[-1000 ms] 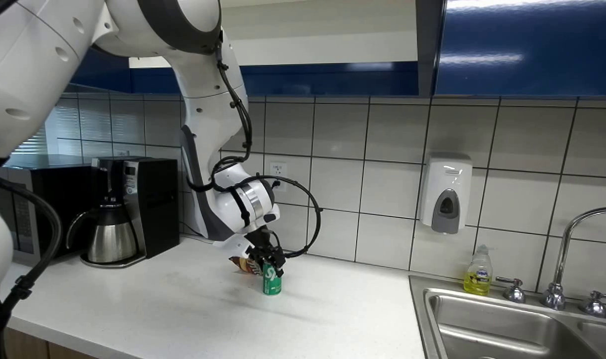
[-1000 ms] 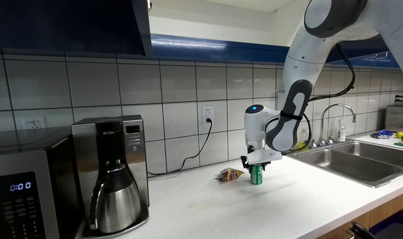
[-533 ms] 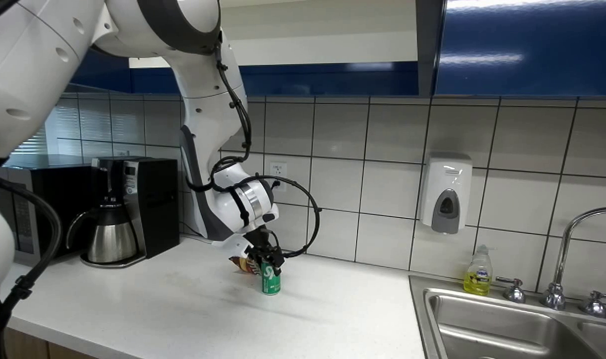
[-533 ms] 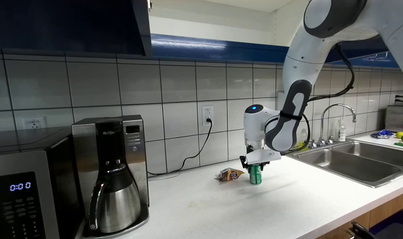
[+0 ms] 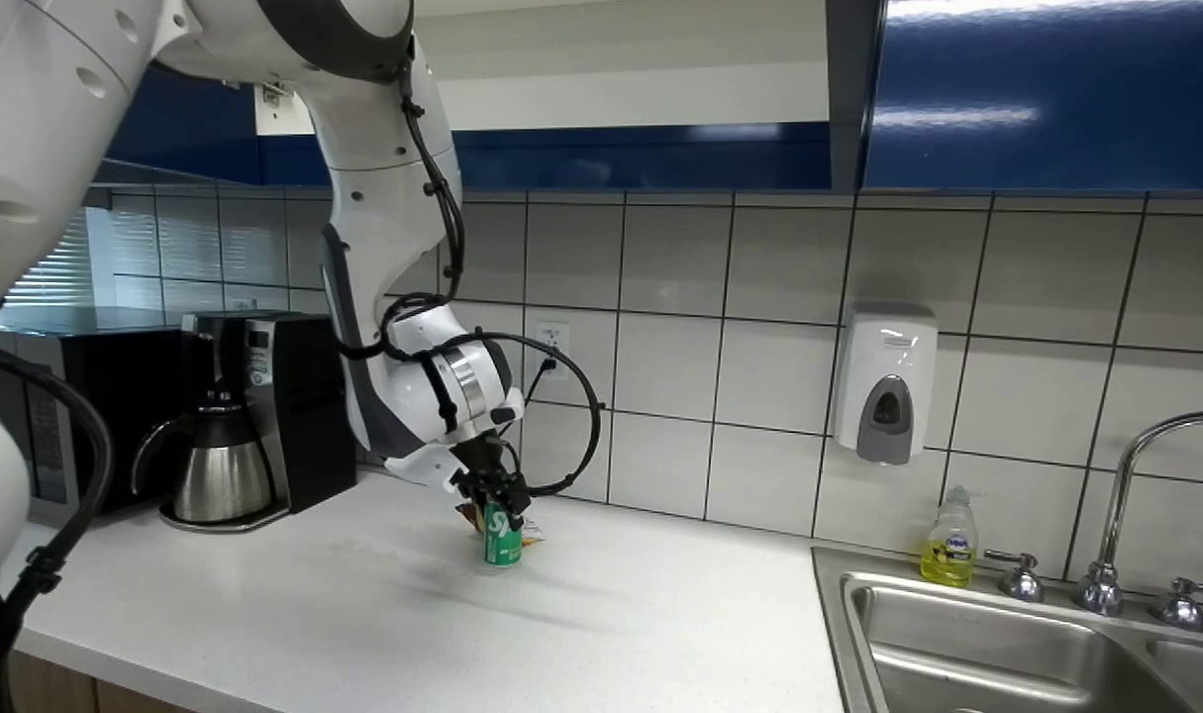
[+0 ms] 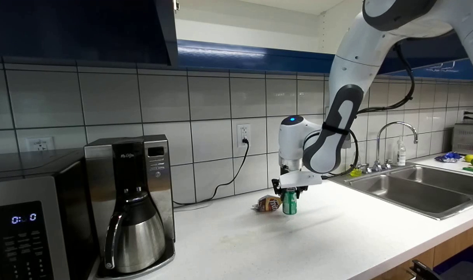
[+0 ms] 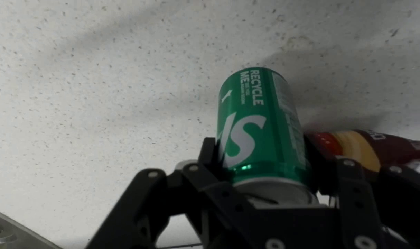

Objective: Put the can into the cupboard

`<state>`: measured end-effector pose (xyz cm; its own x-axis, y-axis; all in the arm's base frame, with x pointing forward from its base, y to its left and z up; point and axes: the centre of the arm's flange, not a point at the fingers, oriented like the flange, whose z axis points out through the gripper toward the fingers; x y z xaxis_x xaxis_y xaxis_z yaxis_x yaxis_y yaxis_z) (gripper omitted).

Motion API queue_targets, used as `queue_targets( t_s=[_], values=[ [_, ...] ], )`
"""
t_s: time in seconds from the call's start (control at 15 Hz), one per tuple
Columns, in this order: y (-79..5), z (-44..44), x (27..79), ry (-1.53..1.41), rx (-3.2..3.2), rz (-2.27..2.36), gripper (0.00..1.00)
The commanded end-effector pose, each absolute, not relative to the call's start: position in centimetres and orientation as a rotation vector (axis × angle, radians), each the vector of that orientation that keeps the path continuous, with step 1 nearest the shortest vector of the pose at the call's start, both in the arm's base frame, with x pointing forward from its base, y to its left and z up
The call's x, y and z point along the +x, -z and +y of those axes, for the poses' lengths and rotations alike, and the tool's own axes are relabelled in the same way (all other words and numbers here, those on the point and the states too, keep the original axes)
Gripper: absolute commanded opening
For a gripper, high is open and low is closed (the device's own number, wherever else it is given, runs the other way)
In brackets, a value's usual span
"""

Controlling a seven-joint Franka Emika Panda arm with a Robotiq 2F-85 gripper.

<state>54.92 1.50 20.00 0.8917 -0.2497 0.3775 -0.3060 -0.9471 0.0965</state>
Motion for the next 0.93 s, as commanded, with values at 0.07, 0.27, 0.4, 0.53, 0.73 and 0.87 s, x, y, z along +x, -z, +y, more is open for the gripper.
queue_targets(
  t_s=[0.07, 0.27, 0.4, 0.53, 0.73, 0.87],
  values=[
    [-26.1, 4.0, 52.5, -0.523, 2.928, -0.363, 0.39],
    [-28.2, 5.3, 50.8, -0.468, 2.952, -0.326, 0.39],
    [-29.6, 5.9, 49.8, -0.418, 2.973, -0.29, 0.39],
    [-31.0, 6.5, 48.9, -0.367, 2.985, -0.258, 0.39],
    [-33.7, 7.4, 47.5, -0.312, 2.974, -0.218, 0.39],
    [-35.8, 7.9, 46.6, -0.298, 2.957, -0.193, 0.39]
  ],
)
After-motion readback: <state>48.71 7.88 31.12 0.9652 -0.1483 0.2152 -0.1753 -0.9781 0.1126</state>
